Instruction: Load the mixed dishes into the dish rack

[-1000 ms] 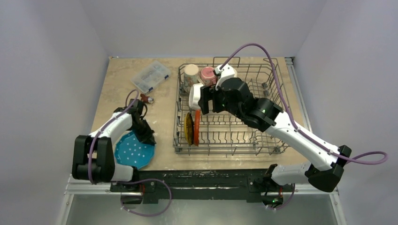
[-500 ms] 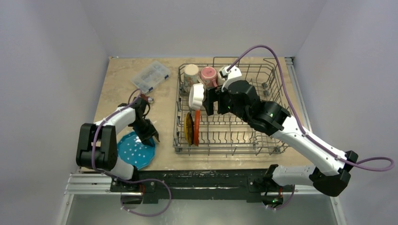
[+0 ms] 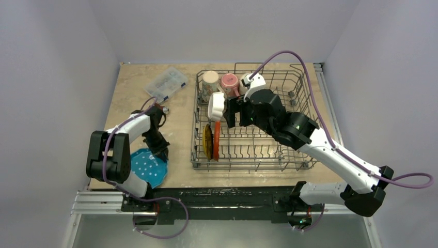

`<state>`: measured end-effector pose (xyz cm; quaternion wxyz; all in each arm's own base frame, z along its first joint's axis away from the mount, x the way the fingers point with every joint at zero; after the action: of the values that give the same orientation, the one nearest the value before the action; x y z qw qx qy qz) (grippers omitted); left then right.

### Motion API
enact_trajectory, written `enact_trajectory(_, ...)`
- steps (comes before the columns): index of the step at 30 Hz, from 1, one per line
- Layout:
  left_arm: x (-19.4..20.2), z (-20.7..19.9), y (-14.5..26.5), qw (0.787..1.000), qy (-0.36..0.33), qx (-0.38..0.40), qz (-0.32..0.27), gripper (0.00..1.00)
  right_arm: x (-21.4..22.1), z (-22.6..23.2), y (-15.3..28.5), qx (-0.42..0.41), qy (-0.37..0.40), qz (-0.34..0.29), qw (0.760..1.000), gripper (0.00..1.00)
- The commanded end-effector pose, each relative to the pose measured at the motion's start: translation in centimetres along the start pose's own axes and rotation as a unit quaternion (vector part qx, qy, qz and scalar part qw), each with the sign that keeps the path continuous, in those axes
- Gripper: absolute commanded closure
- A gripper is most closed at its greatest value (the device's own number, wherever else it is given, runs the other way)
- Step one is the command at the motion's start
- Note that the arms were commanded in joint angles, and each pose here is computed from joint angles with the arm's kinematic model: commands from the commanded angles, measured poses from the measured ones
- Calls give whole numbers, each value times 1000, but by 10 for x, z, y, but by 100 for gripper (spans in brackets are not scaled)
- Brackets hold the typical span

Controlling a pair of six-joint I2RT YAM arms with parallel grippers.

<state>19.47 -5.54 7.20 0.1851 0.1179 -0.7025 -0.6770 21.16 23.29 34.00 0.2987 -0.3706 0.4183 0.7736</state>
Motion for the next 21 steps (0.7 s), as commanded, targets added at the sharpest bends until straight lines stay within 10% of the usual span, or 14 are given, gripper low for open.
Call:
enact_trajectory(1, -11, 2, -2, 1000, -9, -15, -24, 100, -12, -2, 9, 2, -6, -29, 1000, 20)
enact_trajectory(21, 20, 17, 153, 939, 92, 128, -304, 100, -9, 11, -3, -19, -9, -6, 1000, 20)
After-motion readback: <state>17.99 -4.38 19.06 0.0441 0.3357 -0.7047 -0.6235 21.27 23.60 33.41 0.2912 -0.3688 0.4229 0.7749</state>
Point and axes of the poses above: each gripper's point midway between its finger pads, its own y axis back along the fingers, its own z axis along the line the jaws close on, x = y × z, the point moved 5 cm from there along y, back along the fingers, and after that the axes turned 12 degrees about -y, right-handed, at the moved point
